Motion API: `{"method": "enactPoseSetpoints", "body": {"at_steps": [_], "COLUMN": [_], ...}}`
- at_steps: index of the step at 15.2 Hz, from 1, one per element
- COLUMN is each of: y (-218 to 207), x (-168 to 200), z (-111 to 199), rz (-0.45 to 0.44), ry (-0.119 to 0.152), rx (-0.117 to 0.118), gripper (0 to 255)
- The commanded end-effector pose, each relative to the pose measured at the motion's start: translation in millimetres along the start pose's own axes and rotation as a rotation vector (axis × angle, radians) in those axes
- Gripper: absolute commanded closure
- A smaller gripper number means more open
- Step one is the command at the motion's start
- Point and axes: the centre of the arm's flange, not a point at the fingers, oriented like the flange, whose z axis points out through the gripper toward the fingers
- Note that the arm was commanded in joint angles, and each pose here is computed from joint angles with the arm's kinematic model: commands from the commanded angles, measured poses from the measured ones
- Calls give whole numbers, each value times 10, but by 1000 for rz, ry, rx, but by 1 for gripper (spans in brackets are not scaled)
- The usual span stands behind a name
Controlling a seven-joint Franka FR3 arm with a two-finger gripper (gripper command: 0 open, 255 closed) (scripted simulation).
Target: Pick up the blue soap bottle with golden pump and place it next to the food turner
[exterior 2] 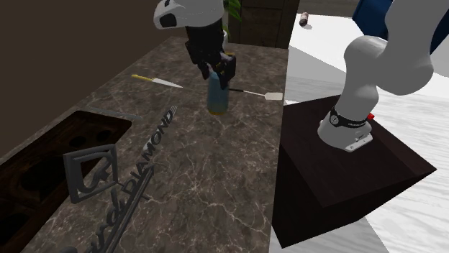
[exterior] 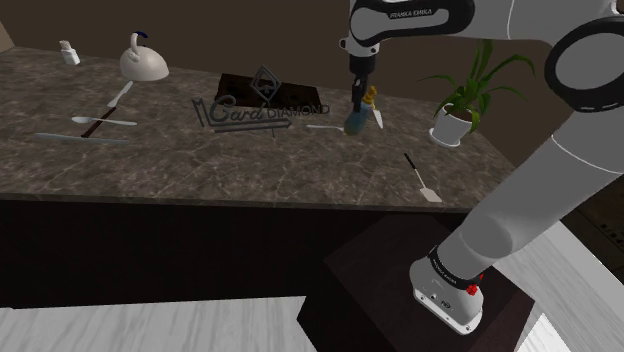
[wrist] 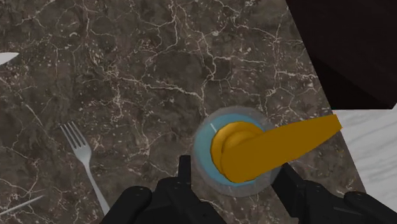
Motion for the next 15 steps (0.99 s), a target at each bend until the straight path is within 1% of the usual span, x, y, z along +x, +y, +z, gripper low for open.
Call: {"method": "enactPoseSetpoints", "body": {"at_steps": [1, 15], "y": [115, 838], "x": [-252, -1952], "z": [-29, 14], "rz": [-1, -1], "ry": [0, 0], "rx": [0, 0], "gripper": [255, 255]}}
